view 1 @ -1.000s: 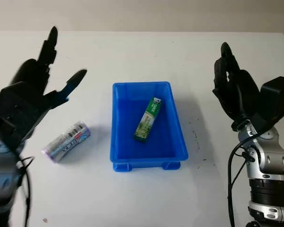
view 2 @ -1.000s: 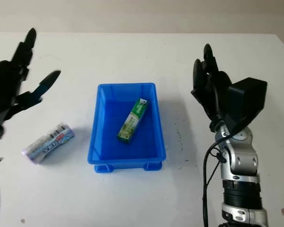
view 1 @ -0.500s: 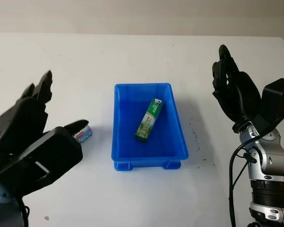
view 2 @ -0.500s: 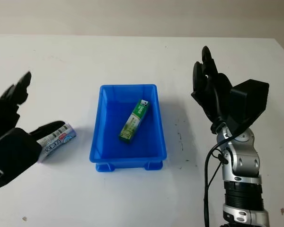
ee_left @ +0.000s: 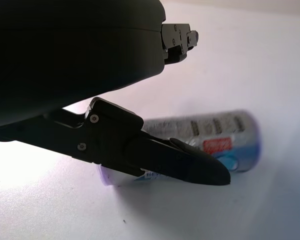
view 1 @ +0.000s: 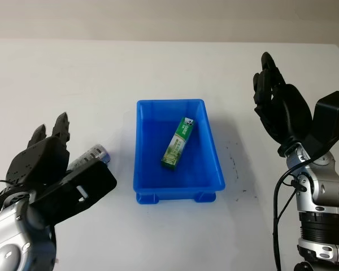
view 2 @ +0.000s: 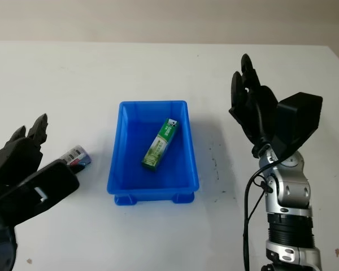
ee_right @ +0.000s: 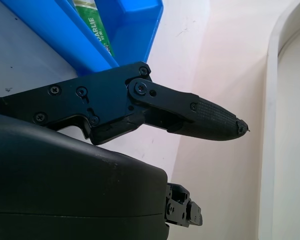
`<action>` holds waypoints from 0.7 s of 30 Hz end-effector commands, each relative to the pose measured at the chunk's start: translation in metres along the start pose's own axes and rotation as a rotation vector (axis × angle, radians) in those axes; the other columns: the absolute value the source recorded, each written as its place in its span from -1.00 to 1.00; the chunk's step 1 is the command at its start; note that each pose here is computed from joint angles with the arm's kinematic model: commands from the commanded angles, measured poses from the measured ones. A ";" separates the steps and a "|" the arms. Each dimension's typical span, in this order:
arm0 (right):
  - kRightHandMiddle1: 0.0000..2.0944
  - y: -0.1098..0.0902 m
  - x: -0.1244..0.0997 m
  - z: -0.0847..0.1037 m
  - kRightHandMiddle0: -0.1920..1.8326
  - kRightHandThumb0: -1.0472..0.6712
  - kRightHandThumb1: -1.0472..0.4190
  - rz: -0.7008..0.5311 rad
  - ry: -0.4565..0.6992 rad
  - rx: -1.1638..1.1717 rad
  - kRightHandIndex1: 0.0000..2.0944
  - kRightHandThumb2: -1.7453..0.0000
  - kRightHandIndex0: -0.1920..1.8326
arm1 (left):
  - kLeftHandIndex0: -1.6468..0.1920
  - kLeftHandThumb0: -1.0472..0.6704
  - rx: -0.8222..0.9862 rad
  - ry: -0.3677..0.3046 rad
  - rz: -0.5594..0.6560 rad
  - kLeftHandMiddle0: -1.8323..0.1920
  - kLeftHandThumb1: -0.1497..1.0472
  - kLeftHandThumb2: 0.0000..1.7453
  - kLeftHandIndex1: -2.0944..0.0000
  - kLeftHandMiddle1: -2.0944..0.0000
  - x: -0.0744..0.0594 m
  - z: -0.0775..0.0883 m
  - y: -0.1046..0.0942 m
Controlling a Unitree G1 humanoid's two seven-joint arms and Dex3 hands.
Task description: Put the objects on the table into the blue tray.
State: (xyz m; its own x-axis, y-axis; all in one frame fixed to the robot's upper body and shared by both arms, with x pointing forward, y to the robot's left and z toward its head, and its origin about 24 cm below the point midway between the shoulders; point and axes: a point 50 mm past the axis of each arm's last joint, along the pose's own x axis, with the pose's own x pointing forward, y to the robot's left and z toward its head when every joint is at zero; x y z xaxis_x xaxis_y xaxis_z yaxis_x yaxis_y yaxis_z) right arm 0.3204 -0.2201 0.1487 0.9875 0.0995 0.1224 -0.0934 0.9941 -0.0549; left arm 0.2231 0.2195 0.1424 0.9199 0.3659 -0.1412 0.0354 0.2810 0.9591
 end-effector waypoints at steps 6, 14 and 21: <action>-1.00 -0.005 -0.002 0.004 -1.00 -0.63 -1.00 -0.011 -0.023 0.026 -1.00 0.22 -1.00 | 0.89 -0.69 0.296 0.048 -0.085 0.89 0.97 -0.93 0.93 0.93 0.020 -0.001 -0.013; -1.00 -0.006 -0.003 0.007 -1.00 -0.65 -1.00 -0.007 -0.026 0.024 -1.00 0.24 -1.00 | 0.94 -0.54 0.393 0.078 -0.090 0.23 0.90 -0.93 0.09 -0.95 0.027 0.006 -0.016; -1.00 -0.006 -0.004 0.009 -1.00 -0.66 -1.00 -0.005 -0.023 0.029 -1.00 0.27 -1.00 | 0.92 -0.50 0.440 0.055 -0.121 -0.03 1.00 -0.76 -0.13 -1.00 0.026 0.009 -0.019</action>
State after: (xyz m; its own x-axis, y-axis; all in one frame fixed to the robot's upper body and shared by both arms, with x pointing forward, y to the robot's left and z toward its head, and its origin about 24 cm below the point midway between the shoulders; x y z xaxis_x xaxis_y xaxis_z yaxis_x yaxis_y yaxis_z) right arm 0.3177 -0.2238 0.1528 0.9869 0.0951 0.1303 -0.0932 0.9954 -0.0202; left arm 0.2530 0.2160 0.1344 0.8951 0.3966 -0.2036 0.2581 -0.0888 0.9620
